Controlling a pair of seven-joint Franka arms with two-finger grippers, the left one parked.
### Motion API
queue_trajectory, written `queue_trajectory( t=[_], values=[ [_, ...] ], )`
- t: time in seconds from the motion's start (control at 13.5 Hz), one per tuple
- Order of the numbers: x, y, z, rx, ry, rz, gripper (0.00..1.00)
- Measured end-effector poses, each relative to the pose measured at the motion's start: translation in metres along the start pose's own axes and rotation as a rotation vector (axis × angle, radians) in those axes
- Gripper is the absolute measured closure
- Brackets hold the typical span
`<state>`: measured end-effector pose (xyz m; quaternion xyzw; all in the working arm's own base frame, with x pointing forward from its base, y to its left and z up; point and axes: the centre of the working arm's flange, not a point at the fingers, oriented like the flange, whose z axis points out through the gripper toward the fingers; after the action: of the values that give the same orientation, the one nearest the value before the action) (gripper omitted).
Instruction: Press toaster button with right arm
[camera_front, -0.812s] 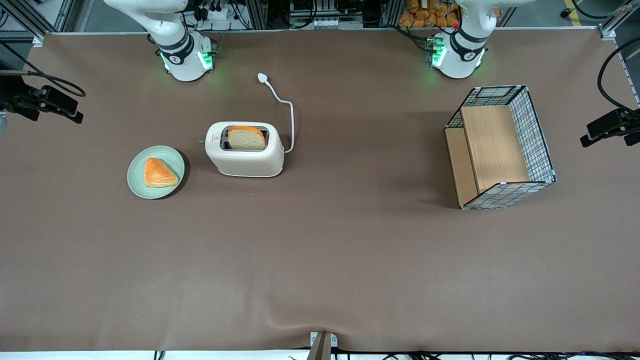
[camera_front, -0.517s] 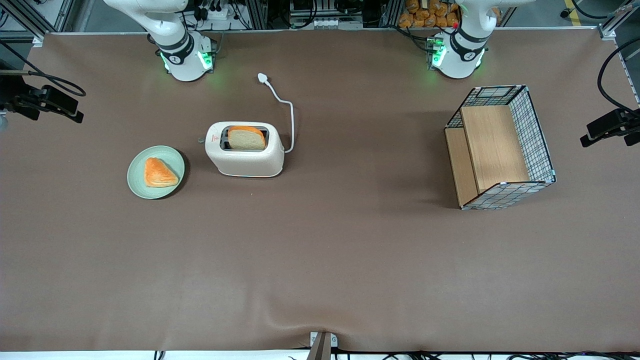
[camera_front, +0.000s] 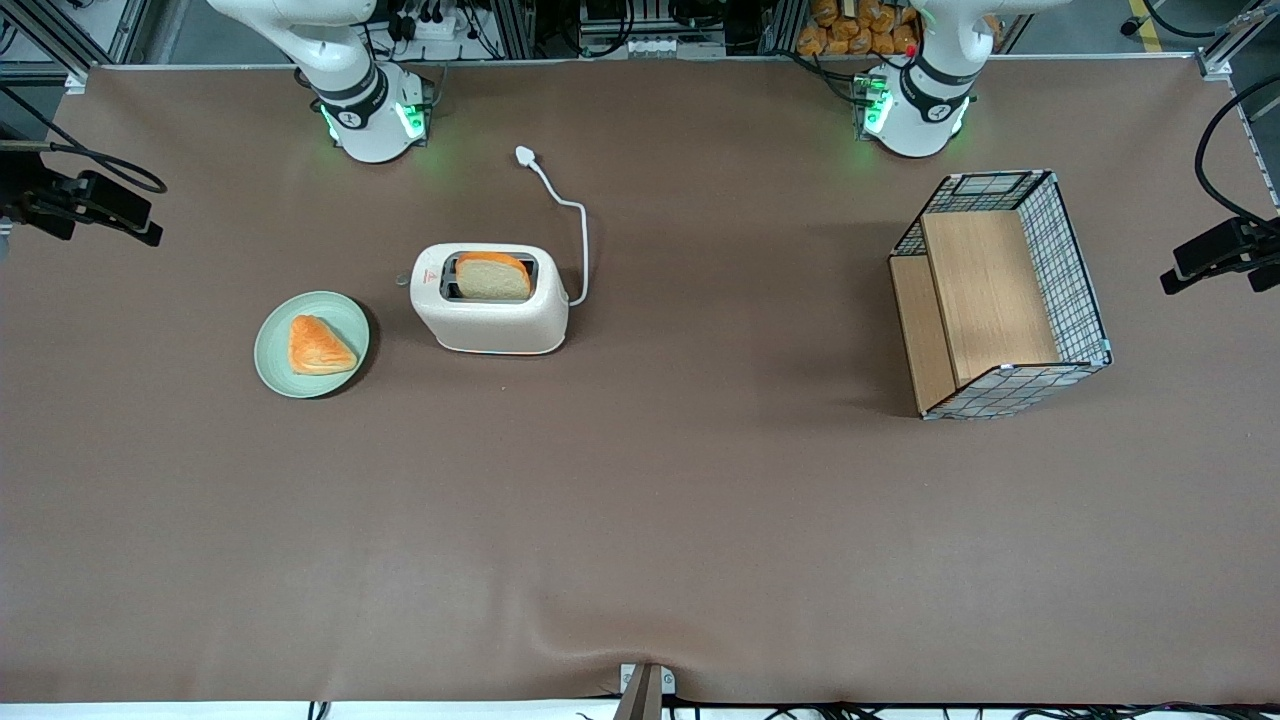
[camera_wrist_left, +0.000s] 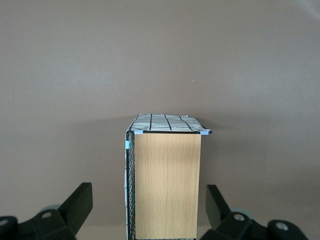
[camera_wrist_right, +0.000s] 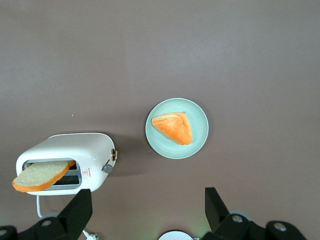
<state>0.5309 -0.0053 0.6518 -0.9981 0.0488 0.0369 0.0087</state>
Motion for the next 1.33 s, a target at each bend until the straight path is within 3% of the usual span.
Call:
queue_trajectory(
  t=[0.22,0.3,0.66,0.96,1.33],
  values=[
    [0.000,0.000,0.001,0.000,-0.004,0.000,0.00],
    [-0.001,0.000,0.004,0.000,-0.025,0.000,0.00],
    [-0.006,-0.006,0.040,0.051,-0.182,-0.005,0.00],
    [-0.006,-0.014,0.094,0.130,-0.291,-0.002,0.00],
    [-0.004,-0.024,0.156,0.148,-0.320,0.005,0.00]
  ],
)
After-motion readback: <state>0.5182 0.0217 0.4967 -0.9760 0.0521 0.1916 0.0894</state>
